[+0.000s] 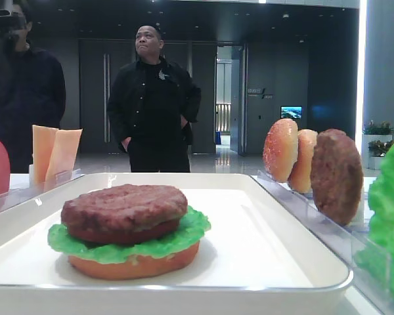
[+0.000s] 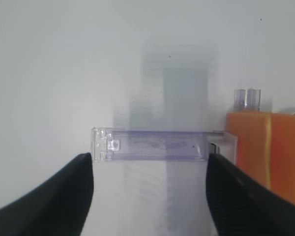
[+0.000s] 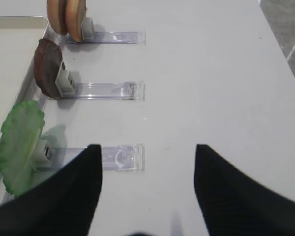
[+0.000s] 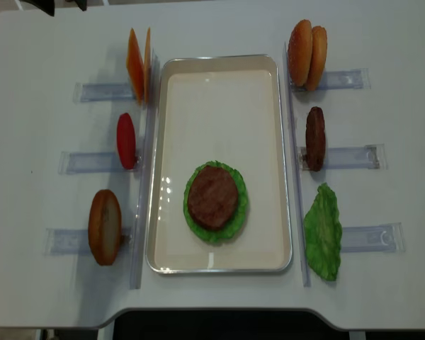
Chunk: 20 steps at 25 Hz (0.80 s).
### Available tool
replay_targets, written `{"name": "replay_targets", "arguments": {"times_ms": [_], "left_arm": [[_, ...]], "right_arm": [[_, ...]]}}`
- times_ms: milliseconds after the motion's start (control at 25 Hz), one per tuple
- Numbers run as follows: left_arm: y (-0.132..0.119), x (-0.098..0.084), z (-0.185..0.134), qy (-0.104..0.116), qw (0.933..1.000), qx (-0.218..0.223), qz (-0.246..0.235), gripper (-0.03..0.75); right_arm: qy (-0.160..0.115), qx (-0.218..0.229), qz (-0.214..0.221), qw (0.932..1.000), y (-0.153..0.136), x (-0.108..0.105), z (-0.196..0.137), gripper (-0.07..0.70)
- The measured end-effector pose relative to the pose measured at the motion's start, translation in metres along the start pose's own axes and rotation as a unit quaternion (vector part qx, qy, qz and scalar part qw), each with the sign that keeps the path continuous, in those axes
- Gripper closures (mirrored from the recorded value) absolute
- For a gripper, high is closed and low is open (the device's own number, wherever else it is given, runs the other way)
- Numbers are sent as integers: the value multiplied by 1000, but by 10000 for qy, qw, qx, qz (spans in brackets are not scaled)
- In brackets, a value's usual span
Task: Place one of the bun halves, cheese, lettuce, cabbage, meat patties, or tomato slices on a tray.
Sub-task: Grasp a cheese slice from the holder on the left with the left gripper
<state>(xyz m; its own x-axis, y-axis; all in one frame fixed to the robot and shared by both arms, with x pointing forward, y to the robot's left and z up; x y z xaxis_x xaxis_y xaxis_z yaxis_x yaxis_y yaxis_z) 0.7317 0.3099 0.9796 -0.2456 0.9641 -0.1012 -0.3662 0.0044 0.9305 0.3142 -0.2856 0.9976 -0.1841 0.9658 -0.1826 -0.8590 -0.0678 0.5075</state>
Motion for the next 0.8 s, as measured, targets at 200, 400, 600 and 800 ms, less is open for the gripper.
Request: {"name": "replay_targets", "arguments": {"times_ms": [200,400,600,800], "left_arm": [[2,-14,-2,-108,9999,-37,-9,177],[2,-49,-13,-212,9997,-11,-100,177],[4,-84,-27,-286,9994,19,-198,177],[5,-106,-37,-302,9992,43,-265,177]], "right_arm": [[0,0,0,10000,0,0,0,234],[0,0,0,10000,0,0,0,234],[0,0,0,10000,0,0,0,234],[0,0,0,10000,0,0,0,234]]}}
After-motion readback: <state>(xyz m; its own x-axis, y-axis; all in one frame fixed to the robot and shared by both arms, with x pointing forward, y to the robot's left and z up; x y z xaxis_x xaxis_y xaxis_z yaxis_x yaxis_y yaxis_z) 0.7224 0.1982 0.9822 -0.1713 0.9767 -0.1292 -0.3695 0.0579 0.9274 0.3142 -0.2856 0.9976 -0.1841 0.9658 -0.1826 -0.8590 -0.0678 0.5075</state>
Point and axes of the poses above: a point on each arm's last joint axis where the gripper is mounted, y pointing back along that axis away from the gripper, x along the wrist's bending axis when the last joint is at zero, z = x × y, the point moved 10 cm from there along -y, pointing out along that axis toward the gripper, and after that the axes turned 12 degrees about y, right-handed, at the moved point
